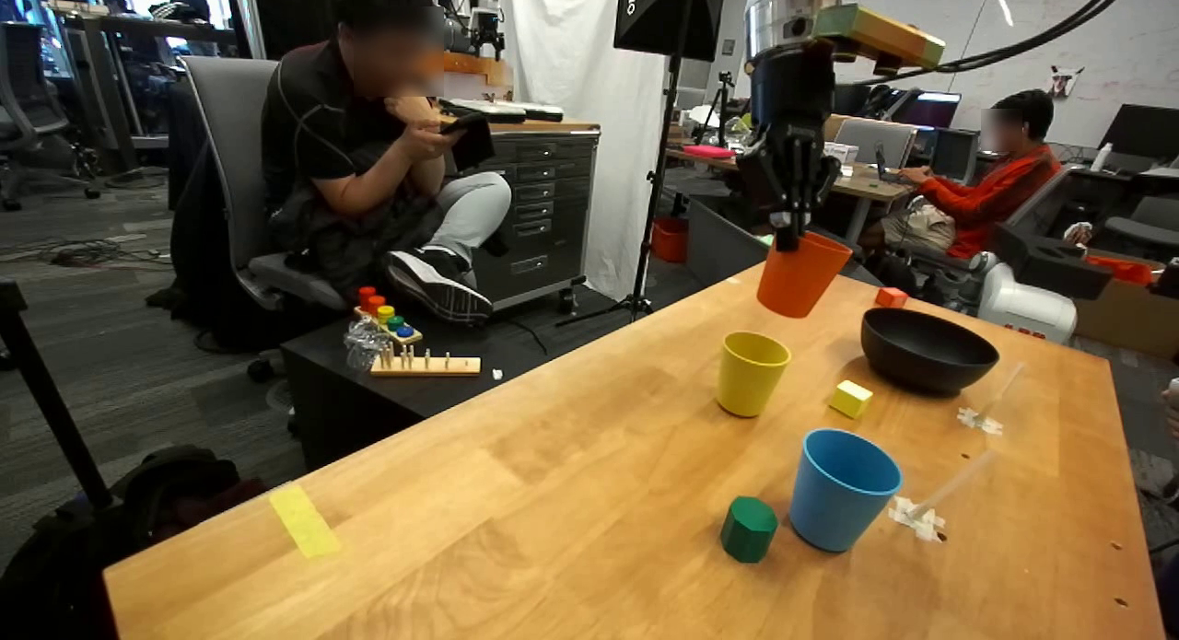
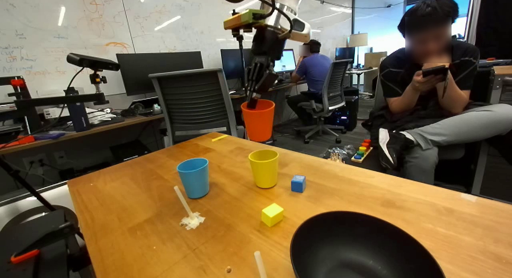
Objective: Put the orange cup in the yellow cup then put the yellow cup in the blue cup
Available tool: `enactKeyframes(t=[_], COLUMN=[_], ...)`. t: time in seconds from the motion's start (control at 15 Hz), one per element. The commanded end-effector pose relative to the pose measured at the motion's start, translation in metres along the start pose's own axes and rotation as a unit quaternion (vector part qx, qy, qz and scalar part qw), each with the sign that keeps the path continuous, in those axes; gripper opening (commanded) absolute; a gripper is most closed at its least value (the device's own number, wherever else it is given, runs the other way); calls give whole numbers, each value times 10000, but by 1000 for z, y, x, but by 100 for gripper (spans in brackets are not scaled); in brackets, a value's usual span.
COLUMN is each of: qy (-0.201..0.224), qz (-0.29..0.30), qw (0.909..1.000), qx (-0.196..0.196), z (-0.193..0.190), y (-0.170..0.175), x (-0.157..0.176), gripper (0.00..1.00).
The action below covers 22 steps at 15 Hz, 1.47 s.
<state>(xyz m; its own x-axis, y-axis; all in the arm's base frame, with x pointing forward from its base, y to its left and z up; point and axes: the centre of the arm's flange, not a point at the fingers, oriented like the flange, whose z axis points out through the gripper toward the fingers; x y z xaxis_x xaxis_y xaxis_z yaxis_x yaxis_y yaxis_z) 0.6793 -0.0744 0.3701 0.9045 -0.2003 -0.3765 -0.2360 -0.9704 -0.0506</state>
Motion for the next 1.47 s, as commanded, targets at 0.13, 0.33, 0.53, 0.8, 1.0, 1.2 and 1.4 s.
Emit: enactKeyframes(t=[0.13, 0.33, 0.53, 0.8, 1.0, 1.2, 1.4], qy=[30, 164, 249, 211, 195, 128, 63], qz=[-40, -10, -16, -39, -55, -62, -6], qw=[9999, 9998, 9996, 9997, 9997, 9997, 9996], qx=[-105, -117, -126, -129, -138, -175, -257], z=[22, 31, 39, 50, 57, 67, 81], y=[2, 2, -1, -6, -12, -15, -12], x=[3, 11, 19, 27, 33, 38, 45], gripper=[1, 1, 1, 1, 1, 1, 1])
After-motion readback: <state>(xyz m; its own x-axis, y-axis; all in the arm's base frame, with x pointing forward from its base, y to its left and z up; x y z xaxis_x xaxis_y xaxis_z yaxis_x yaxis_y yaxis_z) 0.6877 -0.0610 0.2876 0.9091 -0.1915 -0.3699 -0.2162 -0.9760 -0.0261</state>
